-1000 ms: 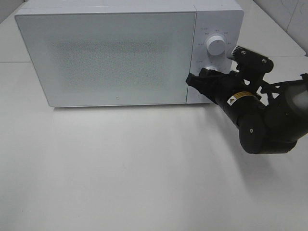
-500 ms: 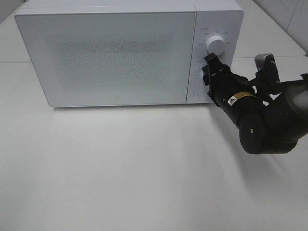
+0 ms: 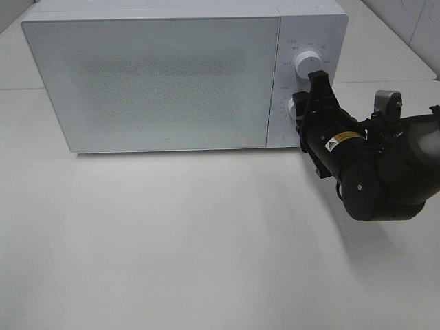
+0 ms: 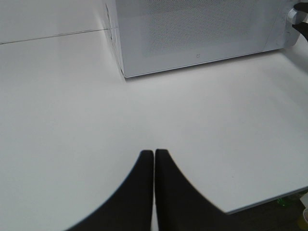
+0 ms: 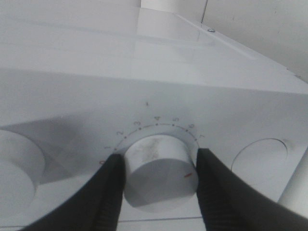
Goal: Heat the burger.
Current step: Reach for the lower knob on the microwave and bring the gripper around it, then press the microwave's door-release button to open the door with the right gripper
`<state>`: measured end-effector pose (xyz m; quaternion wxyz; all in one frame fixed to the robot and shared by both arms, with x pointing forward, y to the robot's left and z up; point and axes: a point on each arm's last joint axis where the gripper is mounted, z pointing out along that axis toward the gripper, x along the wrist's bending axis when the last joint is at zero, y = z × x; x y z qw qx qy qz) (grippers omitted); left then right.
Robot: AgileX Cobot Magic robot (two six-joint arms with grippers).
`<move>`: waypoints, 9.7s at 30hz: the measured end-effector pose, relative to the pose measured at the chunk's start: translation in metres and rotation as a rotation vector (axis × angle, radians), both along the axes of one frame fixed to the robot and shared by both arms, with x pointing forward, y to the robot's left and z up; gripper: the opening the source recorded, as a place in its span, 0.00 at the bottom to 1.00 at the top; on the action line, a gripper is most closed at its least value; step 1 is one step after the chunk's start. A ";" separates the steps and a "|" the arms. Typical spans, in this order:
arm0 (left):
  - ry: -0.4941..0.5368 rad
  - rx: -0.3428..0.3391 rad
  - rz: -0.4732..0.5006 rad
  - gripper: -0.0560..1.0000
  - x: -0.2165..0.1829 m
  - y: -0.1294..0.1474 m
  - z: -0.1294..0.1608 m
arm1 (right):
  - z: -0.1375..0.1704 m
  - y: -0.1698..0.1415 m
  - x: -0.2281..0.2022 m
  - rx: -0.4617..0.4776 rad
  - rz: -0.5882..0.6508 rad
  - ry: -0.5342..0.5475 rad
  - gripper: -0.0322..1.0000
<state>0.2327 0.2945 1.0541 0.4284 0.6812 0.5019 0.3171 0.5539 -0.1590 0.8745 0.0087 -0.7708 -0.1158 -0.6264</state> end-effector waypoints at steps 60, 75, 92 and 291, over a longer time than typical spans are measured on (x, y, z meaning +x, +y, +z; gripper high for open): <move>0.000 0.000 0.000 0.05 0.000 0.000 0.000 | -0.003 0.015 -0.029 -1.007 0.532 -0.309 0.65; 0.001 -0.002 0.001 0.05 0.000 0.000 0.000 | 0.040 0.016 -0.038 -1.220 0.758 -0.212 0.65; 0.001 -0.003 0.001 0.05 0.000 0.000 0.000 | 0.092 0.011 -0.025 -1.360 1.064 0.338 0.70; 0.001 -0.003 0.002 0.05 0.000 0.000 0.000 | 0.047 -0.081 -0.060 -1.305 0.578 -0.190 0.04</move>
